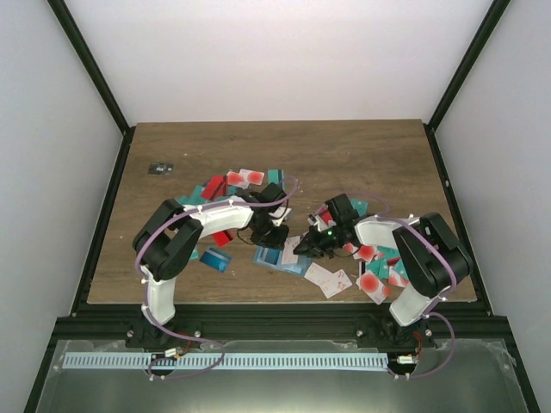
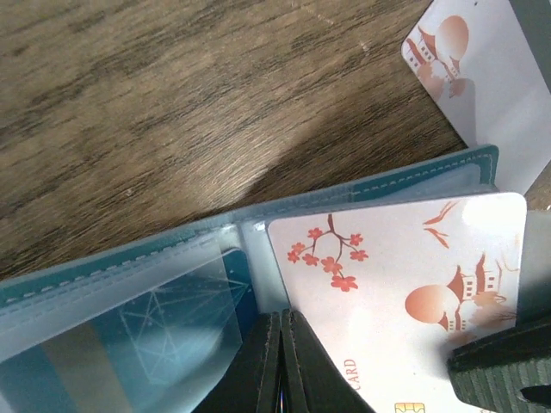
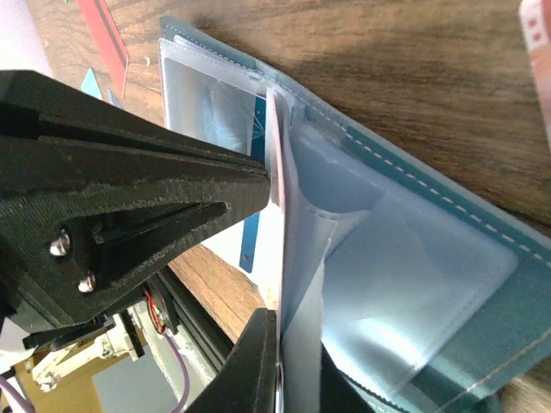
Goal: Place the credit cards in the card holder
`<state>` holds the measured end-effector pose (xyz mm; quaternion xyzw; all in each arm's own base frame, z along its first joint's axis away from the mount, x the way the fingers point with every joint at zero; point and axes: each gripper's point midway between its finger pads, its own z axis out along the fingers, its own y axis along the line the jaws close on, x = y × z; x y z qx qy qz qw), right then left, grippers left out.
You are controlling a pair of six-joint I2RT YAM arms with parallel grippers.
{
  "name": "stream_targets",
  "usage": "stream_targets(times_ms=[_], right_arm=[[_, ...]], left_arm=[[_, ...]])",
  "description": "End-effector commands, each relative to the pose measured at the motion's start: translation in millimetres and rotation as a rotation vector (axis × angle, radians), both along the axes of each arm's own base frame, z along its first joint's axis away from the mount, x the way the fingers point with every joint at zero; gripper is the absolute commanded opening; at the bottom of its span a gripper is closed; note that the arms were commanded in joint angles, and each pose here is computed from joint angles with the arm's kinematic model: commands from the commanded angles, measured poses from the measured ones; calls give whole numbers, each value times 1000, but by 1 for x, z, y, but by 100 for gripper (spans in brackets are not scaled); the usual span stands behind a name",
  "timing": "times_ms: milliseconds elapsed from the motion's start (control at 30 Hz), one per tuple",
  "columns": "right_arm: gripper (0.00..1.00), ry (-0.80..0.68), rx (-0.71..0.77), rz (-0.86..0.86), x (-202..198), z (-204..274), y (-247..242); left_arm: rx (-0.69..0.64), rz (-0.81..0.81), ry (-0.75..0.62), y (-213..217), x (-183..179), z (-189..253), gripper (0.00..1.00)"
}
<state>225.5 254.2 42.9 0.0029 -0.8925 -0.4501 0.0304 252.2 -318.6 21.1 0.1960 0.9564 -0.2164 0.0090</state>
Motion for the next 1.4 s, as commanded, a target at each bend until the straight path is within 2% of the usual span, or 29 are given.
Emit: stream_targets(times_ms=[0,200,500,733,800,1033,1367], right_arm=[[1,-1,-104,1,8,-2,-5],[1,48,-213,-15,12,3,-12],[9,130,-372,5,13,0,-11],[9,163,-487,-8,16,5,-10],[12,162,-495,-8,16,9,-7],[33,166,-469,-9,18,22,4],[35,147,-388,-8,23,44,27]], left_arm=[[-1,9,-29,1,-1,12,4],[31,50,-86,11,6,29,4],[60,103,-102,26,3,20,4],[4,133,-91,19,3,15,4],[-11,131,-87,14,5,12,4],[-74,124,-59,0,5,9,4],[-84,119,-32,1,-2,-2,4]])
